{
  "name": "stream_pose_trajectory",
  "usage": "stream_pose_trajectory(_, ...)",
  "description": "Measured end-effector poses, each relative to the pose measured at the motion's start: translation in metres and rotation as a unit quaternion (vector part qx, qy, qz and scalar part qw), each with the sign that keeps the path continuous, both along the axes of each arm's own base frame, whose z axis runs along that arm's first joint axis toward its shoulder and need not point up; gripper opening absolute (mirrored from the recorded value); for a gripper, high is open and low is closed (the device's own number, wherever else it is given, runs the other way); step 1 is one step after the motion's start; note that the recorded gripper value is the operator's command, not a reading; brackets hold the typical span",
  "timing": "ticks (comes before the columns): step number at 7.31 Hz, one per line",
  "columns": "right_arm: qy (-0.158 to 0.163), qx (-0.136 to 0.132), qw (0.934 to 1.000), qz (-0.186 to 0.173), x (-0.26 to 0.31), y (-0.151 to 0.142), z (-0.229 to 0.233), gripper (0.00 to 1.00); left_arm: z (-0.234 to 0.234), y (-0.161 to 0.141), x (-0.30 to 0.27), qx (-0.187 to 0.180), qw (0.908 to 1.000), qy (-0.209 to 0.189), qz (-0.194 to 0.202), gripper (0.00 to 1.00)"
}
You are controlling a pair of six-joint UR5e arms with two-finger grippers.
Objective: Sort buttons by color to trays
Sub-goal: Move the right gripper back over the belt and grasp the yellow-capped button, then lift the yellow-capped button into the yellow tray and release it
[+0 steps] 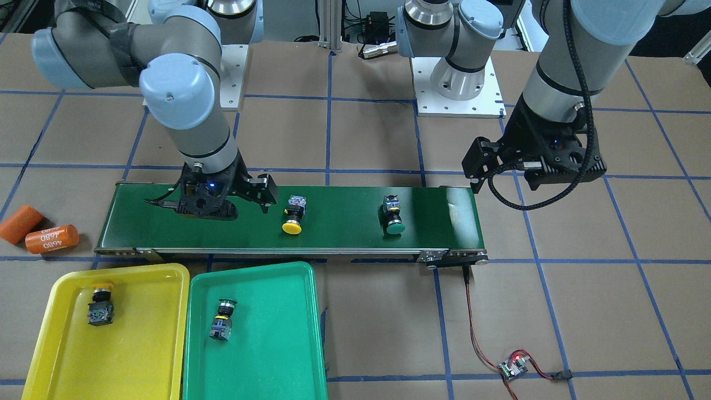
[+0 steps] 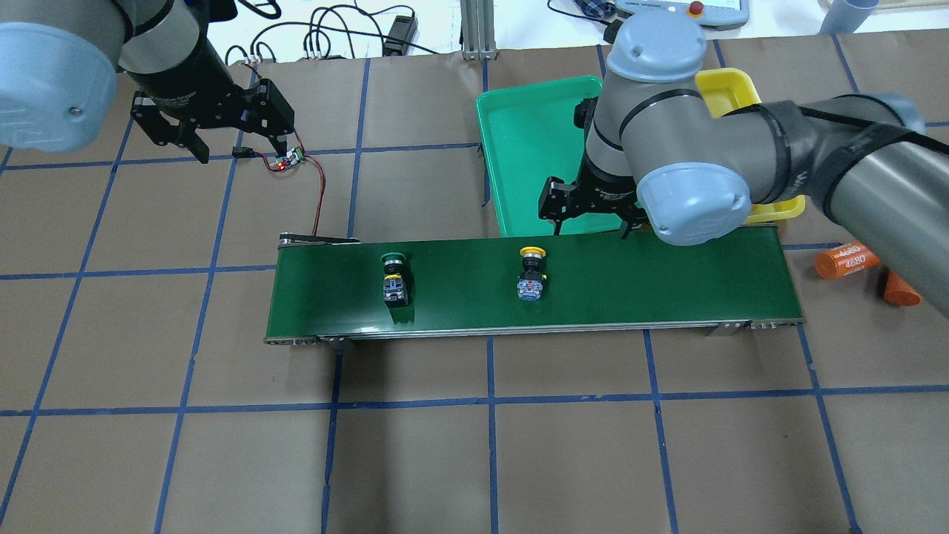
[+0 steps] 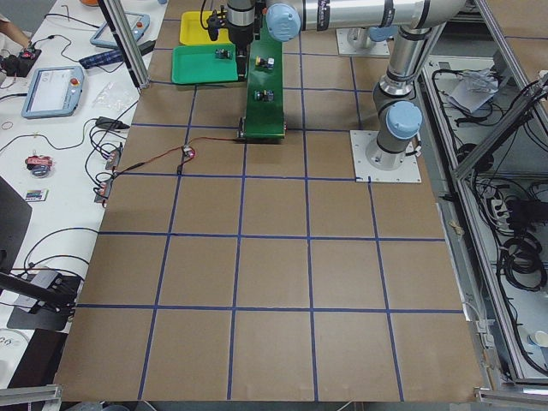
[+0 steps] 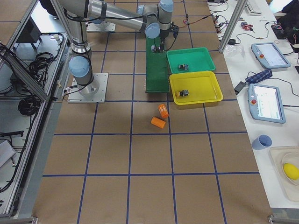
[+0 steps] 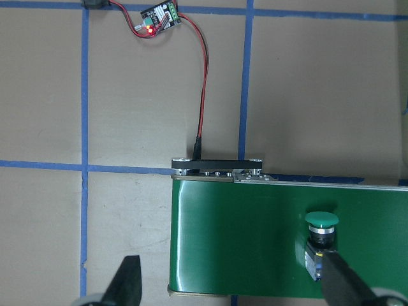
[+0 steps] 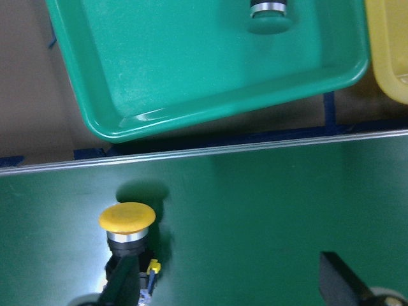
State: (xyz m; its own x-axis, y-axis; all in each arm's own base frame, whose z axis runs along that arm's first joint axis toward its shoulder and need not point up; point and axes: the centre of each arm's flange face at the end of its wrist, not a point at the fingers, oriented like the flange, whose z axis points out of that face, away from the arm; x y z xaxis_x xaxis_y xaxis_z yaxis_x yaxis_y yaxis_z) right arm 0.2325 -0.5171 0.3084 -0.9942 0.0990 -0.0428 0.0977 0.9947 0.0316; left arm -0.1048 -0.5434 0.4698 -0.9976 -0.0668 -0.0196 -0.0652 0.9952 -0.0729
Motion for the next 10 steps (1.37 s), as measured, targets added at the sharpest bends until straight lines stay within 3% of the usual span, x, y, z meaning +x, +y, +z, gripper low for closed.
stream_pose_trajectory(2, 0.003, 0.016, 0.9998, -0.011, 0.027, 0.004, -0.03, 1.0, -0.003, 0.0, 0.0, 0.002, 1.0, 0.003, 0.003, 1.0)
stream_pose_trajectory(3, 0.005, 0.026, 0.9996, -0.012, 0.03, 0.008, -0.042, 0.89, -0.004, 0.0, 0.0, 0.003, 1.0, 0.004, 0.004, 1.0)
stream_pose_trajectory(4, 0.009, 0.038, 0.9991, -0.012, 0.03, 0.014, -0.054, 0.31, -0.005, 0.0, 0.0, 0.004, 1.0, 0.004, 0.005, 1.0)
stream_pose_trajectory(5, 0.012, 0.047, 0.9988, -0.012, 0.029, 0.018, -0.061, 0.0, -0.007, 0.001, 0.0, 0.006, 1.0, 0.004, 0.007, 1.0)
stream_pose_trajectory(7, 0.015, 0.052, 0.9985, -0.013, 0.027, 0.02, -0.063, 0.0, -0.01, 0.003, -0.001, 0.011, 0.9996, 0.006, 0.025, 1.0)
stream_pose_trajectory(10, 0.019, 0.038, 0.999, -0.013, 0.019, 0.012, -0.051, 0.0, -0.007, 0.001, 0.0, 0.02, 0.9989, 0.007, 0.042, 1.0)
